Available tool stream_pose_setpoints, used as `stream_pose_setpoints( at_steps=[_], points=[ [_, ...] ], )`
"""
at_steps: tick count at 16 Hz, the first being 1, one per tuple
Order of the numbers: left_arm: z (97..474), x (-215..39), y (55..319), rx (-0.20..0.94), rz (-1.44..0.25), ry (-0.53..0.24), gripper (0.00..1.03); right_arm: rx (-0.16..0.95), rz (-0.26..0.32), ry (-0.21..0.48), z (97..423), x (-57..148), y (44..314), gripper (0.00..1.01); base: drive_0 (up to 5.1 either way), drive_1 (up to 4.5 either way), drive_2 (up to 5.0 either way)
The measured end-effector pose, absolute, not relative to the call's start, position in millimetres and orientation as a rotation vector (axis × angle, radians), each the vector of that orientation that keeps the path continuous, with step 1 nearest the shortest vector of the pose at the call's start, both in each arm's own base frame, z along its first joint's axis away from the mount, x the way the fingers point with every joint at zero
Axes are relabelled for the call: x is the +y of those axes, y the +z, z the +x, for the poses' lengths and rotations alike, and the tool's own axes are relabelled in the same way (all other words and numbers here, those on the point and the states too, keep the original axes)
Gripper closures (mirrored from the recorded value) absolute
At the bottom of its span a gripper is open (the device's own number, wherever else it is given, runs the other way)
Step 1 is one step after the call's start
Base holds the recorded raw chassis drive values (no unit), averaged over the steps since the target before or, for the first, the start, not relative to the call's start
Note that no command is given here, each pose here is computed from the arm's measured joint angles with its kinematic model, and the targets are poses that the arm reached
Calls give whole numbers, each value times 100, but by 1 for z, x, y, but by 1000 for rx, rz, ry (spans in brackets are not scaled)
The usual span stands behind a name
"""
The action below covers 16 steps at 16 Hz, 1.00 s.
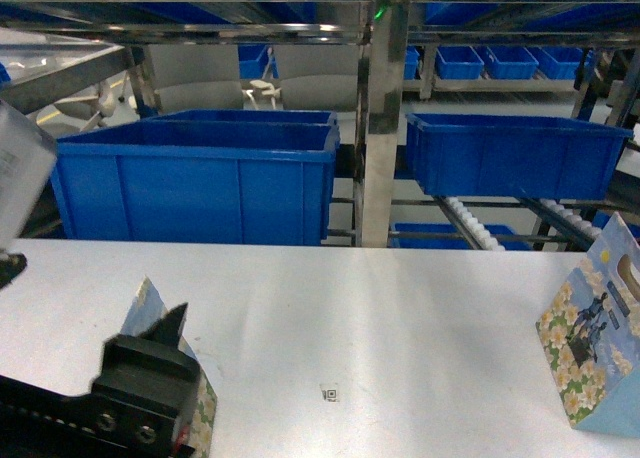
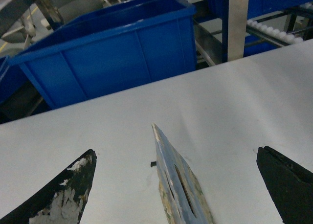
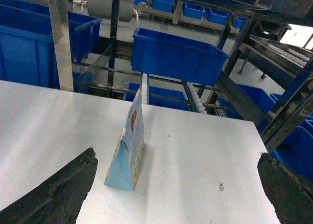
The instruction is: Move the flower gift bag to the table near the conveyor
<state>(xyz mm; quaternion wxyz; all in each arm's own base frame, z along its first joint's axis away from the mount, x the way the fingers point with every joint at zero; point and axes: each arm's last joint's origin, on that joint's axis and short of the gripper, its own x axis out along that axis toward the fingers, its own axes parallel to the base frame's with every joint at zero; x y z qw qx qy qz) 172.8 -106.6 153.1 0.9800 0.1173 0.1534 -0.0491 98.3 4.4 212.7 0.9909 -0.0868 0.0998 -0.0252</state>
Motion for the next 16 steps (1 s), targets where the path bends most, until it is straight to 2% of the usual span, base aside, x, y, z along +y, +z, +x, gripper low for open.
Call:
stream_pose_setpoints(
  at_steps=[2,4,5,6,7,8,9,10,13,14,15,16],
  points=[
    [171,-102,160,296,243,-102,5,200,-174,-51,98,4,213,3,0,0,0],
    [164,-91,177,255,266,-103,5,200,-174,-50,98,4,213,3,0,0,0],
    [148,-78,212,159,287,-95,5,200,-174,-51,98,4,213,3,0,0,0],
    [129,-60,239,65,266,-29,5,200,-174,-50,98,4,213,3,0,0,0],
    [131,-60,240,18,214,-21,11,161,-156,-45,99,4,213,5,0,0,0],
    [128,-52,232,-1,124,-14,24,32,-88,-19,98,0,208,17,0,0,0],
    [126,-45,223,9,82,4,33,-7,-57,-30,96,-1,203,27,0,0,0],
    [123,-37,215,6,42,8,47,-2,-35,-5,97,-1,199,41,0,0,0],
    [119,-24,202,6,15,4,78,7,-18,0,98,0,189,73,0,0,0],
    [117,-20,197,6,8,3,93,2,-17,0,98,0,186,87,0,0,0],
    [115,-17,194,2,2,3,101,2,-17,0,98,0,184,98,0,0,0],
    [114,-14,190,-1,3,5,101,5,-15,1,98,0,181,99,0,0,0]
  ],
)
